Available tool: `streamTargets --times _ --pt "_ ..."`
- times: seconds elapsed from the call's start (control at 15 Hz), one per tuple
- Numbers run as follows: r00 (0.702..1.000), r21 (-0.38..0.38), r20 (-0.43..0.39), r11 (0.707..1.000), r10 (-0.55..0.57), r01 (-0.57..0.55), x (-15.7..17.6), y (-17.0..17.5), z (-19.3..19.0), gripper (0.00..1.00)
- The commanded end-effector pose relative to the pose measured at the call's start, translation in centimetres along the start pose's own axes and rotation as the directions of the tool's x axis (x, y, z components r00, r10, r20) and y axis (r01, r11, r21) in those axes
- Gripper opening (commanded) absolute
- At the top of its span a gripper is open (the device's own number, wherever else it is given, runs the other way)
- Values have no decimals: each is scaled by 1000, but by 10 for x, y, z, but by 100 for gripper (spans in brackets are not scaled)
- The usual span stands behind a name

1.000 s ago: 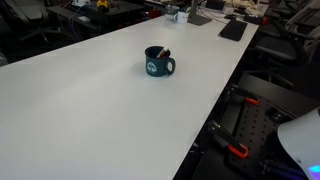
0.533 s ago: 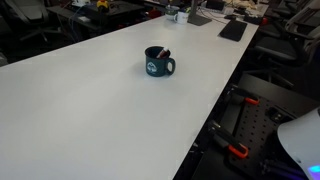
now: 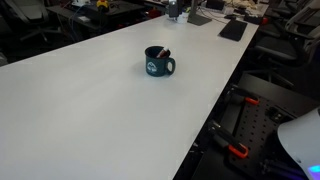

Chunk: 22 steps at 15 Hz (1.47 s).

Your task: Place the marker to the right of the mug

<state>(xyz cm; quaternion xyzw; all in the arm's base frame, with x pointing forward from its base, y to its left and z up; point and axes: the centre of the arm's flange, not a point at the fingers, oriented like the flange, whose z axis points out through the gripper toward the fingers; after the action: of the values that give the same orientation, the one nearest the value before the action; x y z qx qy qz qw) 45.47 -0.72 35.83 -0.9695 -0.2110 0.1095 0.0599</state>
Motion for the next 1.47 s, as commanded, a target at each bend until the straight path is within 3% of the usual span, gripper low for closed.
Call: streamTargets --times 0.0,0.2,0.4,0.6,0.8,0.87,0.93,1.4 --pt "999 -35 30 999 -34 35 11 14 -1 100" --pt "987 -96 89 985 -137 145 26 33 -6 100" --pt "958 -162 141 949 -250 271 40 49 -9 100" --pt "897 -174 206 887 -392 428 55 63 -5 100" --pt "851 -171 219 840 -478 515 70 74 5 100" --pt "853 -170 203 840 -481 515 75 77 8 100" --pt "870 -162 208 861 -447 481 60 67 8 100" --pt "865 -182 226 853 -447 489 87 80 25 100"
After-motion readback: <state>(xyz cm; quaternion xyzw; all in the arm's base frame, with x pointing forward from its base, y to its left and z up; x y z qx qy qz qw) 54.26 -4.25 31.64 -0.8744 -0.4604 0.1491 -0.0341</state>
